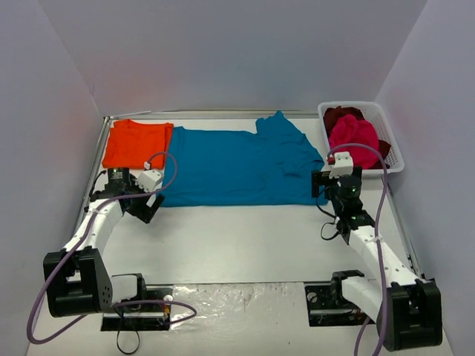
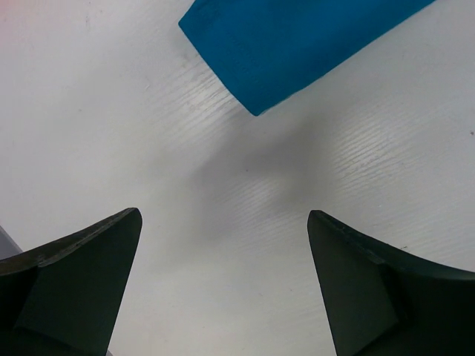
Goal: Fold and stack the t-shirts
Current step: Fold the flattened tshirt in 1/3 of the way
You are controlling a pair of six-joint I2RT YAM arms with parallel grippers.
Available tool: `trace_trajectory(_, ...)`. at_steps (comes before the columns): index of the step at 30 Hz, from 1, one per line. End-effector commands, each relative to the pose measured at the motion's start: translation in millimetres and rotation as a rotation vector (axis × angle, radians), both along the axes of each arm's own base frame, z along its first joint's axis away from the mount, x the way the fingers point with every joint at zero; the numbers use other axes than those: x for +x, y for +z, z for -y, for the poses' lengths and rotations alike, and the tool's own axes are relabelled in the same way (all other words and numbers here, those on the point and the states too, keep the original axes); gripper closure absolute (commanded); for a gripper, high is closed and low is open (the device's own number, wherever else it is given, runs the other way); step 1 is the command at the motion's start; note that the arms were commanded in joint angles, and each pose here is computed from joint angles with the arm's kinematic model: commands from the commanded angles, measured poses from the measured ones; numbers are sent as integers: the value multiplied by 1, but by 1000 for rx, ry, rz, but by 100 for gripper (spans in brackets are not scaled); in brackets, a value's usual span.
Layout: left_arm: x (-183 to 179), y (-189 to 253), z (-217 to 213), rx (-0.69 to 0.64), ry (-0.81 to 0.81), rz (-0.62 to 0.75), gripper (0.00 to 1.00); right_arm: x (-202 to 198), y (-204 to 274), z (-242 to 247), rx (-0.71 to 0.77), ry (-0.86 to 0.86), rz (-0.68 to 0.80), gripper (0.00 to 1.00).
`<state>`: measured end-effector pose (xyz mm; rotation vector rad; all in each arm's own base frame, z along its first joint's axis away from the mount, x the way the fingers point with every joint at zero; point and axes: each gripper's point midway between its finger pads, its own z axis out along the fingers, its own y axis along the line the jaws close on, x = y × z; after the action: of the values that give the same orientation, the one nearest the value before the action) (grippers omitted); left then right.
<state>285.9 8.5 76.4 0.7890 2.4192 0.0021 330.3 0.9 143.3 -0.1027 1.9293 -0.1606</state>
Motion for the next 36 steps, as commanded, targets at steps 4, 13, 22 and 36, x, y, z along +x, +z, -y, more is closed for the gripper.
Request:
trace_trajectory(4, 6, 16, -9, -15, 30, 50, 6, 34, 20, -1, 15, -14, 266, 0)
trace_trajectory(13, 6, 16, -12, -21, 41, 48, 6, 59, -10, -1, 32, -46, 336, 0)
trace_trajectory(22, 9, 14, -14, -20, 53, 42, 6, 49, -27, 0, 63, -36, 397, 0)
trace_trajectory(36, 10, 14, -14, -23, 51, 43, 6, 68, -37, 14, 92, -121, 339, 0)
